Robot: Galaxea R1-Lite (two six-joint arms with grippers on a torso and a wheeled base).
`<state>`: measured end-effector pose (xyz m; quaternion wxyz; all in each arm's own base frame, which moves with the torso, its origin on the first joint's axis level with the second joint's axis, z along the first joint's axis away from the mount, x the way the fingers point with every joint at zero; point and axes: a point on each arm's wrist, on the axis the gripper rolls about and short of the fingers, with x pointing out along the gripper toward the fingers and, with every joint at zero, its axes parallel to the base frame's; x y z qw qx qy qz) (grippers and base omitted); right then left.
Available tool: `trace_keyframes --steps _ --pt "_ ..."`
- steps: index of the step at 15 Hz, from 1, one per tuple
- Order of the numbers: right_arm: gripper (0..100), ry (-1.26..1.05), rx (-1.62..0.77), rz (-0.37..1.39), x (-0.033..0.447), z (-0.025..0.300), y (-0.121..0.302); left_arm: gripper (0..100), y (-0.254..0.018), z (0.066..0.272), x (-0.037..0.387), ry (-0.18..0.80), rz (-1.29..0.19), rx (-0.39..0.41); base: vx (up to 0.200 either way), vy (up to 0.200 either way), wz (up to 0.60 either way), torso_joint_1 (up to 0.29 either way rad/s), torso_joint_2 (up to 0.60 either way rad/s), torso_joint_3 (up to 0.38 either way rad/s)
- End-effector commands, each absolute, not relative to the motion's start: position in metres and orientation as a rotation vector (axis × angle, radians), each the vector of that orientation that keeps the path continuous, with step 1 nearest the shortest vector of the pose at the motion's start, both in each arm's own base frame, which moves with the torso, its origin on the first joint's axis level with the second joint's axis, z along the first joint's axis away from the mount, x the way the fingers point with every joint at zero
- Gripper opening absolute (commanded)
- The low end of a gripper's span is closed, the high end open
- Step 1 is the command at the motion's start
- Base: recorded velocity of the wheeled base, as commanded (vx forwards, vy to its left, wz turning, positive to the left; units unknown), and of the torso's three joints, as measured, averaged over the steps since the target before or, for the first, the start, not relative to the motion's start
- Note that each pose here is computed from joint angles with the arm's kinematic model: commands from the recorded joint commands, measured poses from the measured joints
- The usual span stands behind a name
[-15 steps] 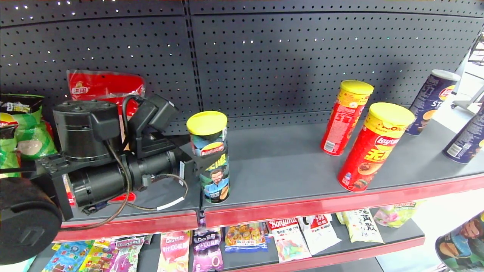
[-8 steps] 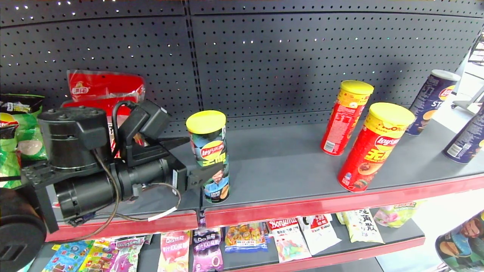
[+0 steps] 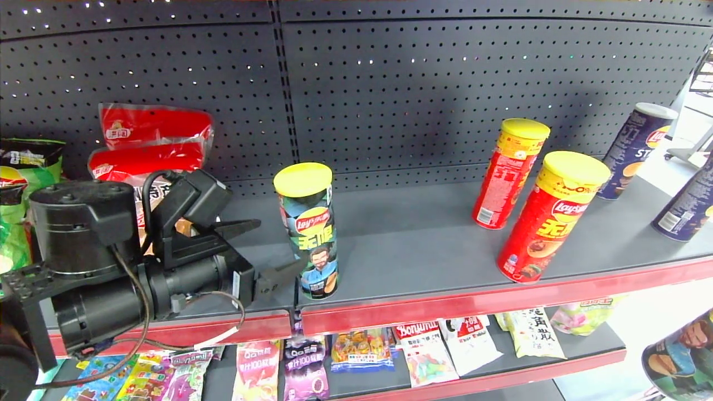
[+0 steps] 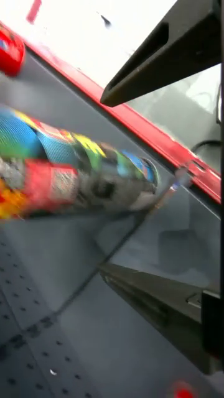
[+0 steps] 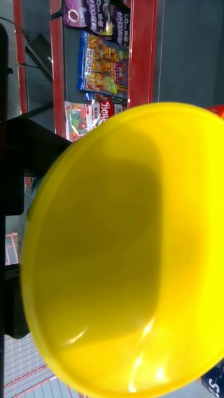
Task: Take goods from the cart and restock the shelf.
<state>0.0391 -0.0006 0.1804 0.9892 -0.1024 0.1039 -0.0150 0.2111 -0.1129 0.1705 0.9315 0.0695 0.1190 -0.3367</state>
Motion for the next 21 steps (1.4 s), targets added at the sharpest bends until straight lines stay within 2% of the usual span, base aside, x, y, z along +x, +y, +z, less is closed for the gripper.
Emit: trace_keyframes --steps 1,3,8,15,21 --pt "0 0.208 -0.206 -0.029 0.039 0.18 -0.001 100 -0.11 0.167 0.214 0.261 -0.672 0.143 0.0 0.0 0.0 0.0 0.0 0.0" --pt "0 0.205 -0.206 -0.029 0.039 0.181 -0.001 100 -0.108 0.16 0.224 0.284 -0.637 0.152 0.0 0.0 0.0 0.0 0.0 0.0" --pt "0 0.208 -0.206 -0.029 0.04 0.181 -0.001 100 -0.115 0.163 0.239 0.272 -0.626 0.15 0.0 0.0 0.0 0.0 0.0 0.0" --pt "0 0.211 -0.206 -0.029 0.04 0.18 -0.001 100 -0.113 0.165 0.236 0.268 -0.624 0.144 0.0 0.0 0.0 0.0 0.0 0.0" --pt "0 0.215 -0.206 -0.028 0.041 0.181 0.0 100 -0.116 0.173 0.238 0.23 -0.706 0.127 0.0 0.0 0.0 0.0 0.0 0.0"
